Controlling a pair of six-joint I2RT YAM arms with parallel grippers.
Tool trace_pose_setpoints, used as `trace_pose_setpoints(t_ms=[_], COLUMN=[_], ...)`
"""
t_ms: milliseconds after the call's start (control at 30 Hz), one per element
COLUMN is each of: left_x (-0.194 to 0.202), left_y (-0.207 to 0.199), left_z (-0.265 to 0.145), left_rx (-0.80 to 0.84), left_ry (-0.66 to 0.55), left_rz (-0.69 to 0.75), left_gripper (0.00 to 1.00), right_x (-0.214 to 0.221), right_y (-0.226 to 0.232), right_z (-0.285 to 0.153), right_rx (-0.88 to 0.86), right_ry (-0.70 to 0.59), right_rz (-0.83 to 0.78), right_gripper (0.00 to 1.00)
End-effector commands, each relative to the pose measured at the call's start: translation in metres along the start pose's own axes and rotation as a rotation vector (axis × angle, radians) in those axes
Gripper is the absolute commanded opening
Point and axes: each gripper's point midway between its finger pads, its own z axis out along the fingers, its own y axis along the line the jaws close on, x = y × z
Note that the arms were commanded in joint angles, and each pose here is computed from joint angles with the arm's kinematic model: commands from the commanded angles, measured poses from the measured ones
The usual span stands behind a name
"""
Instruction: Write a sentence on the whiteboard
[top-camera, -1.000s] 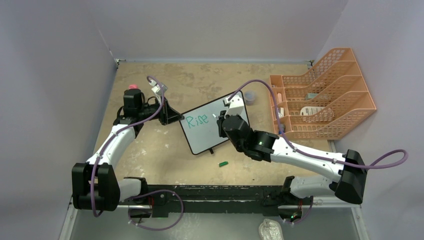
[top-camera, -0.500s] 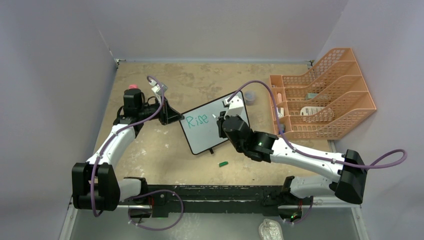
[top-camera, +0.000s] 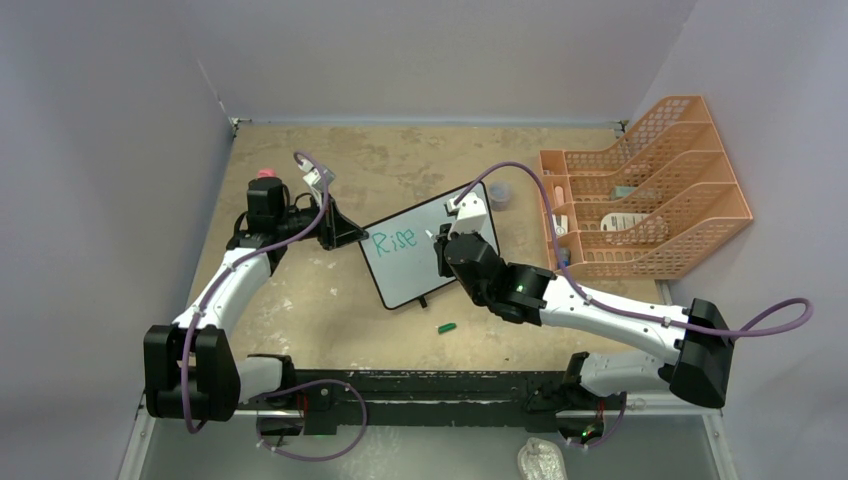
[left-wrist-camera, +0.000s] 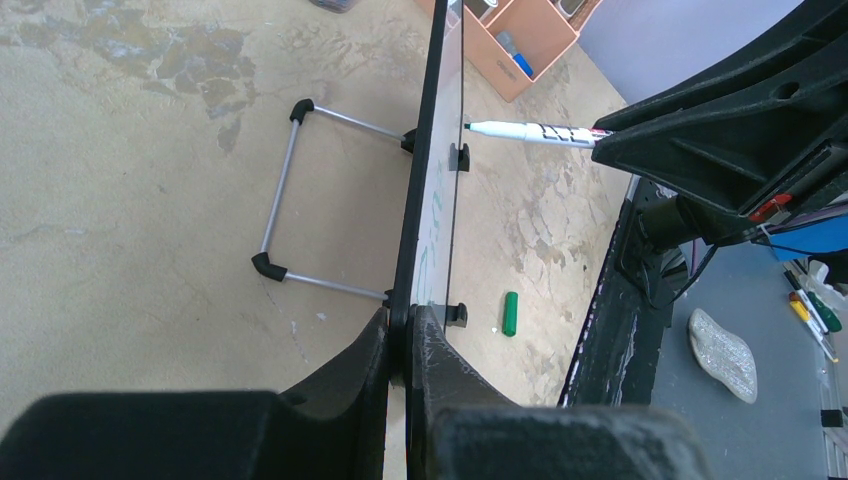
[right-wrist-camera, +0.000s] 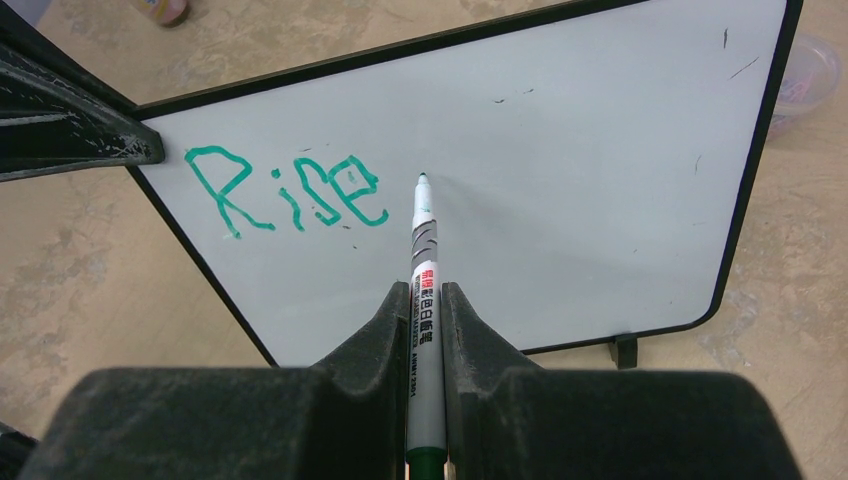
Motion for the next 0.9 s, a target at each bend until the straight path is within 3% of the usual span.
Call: trace_pose_setpoints(t_ms=[0,867], left_x=[-0.008,-0.008], left_y=[0.006,0.006], left_z=[0.002,0.002], left_rx=[-0.024,-0.022], left_ry=[-0.006,-0.005], left_rz=[0.040,0.042], left_gripper=[0.00,0.00], right_x=[-0.009,0.001], right_y=[0.004,0.010], right_z=[-0.001,0.000], right_rx=[-0.020,0.005], right_ry=[-0.032,0.010], right_rz=[0.023,0.013], right_gripper=[0.00,0.00])
